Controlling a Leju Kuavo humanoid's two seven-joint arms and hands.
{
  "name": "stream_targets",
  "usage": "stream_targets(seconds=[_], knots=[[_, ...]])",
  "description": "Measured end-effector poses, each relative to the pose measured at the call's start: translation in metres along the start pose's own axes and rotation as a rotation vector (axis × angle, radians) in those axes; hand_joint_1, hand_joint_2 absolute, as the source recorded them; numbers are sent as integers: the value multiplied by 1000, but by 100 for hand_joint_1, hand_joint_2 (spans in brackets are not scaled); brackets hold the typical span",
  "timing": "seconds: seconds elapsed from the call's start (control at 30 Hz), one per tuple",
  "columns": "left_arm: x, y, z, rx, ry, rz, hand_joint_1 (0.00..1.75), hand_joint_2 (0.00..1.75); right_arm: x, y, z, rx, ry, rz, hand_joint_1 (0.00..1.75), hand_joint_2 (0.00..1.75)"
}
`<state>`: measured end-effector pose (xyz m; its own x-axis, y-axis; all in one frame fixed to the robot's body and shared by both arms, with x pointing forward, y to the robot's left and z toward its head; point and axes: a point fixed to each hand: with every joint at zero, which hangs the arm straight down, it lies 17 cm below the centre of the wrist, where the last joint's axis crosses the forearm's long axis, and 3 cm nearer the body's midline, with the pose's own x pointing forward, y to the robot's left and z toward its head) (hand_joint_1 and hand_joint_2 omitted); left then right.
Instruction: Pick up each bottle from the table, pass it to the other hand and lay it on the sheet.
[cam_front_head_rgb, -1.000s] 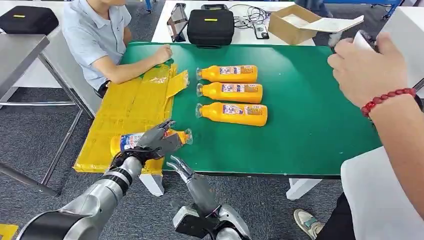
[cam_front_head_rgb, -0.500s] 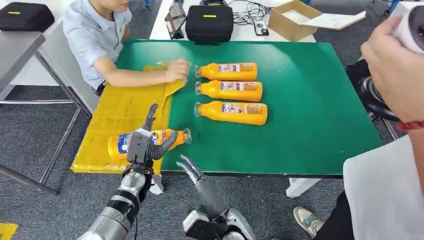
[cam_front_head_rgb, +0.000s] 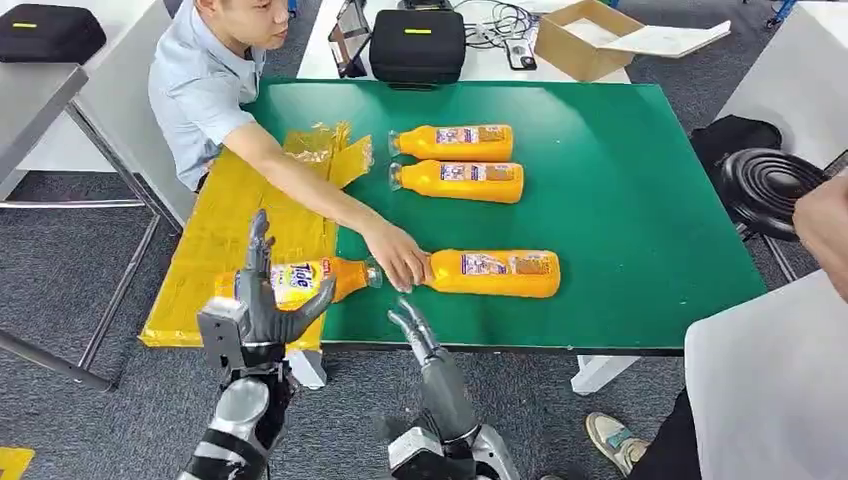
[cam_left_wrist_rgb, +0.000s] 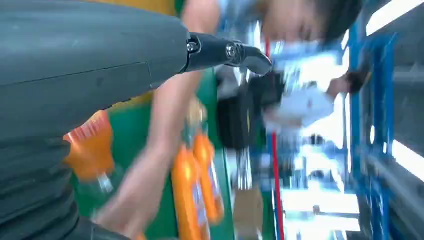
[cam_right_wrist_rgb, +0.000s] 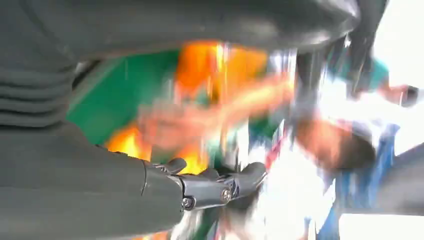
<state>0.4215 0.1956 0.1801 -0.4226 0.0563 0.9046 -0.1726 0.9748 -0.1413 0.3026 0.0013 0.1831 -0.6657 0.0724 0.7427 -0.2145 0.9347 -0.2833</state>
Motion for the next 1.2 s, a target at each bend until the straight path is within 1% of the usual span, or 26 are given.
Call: stream_targets(seconds=[0.1,0.17,0.27,0.4,0.47,0.6,0.7,0.8,0.93,1.17,1.2], knots=[[15,33,24,88,-44,-93,0,175,-6,-43,-5,-113,3,182,0,175],[26,43,33,114,-77,-139,0,175,-17,-66,-4,-142,22,270,0,175],[36,49,39,133,-99,-163,0,175,-33,-93,1,-176,58,330,0,175],[42,52,41,145,-109,-162,0,175,-40,-107,5,-194,78,360,0,175],[43,51,41,139,-109,-154,0,175,-42,-109,5,-187,81,394,0,175],[49,29,43,85,-131,-142,0,175,-61,-127,12,-144,110,530,0,175],[53,13,37,79,-152,-113,0,175,-93,-156,20,-113,149,626,0,175],[57,9,32,114,-162,-74,0,175,-127,-183,28,-73,197,712,0,175],[55,6,31,123,-146,-39,0,175,-161,-193,33,21,243,824,0,175],[53,-4,31,99,-136,-18,0,175,-196,-206,22,57,334,856,0,175],[52,-7,30,91,-136,-15,0,175,-203,-207,21,65,361,853,0,175]])
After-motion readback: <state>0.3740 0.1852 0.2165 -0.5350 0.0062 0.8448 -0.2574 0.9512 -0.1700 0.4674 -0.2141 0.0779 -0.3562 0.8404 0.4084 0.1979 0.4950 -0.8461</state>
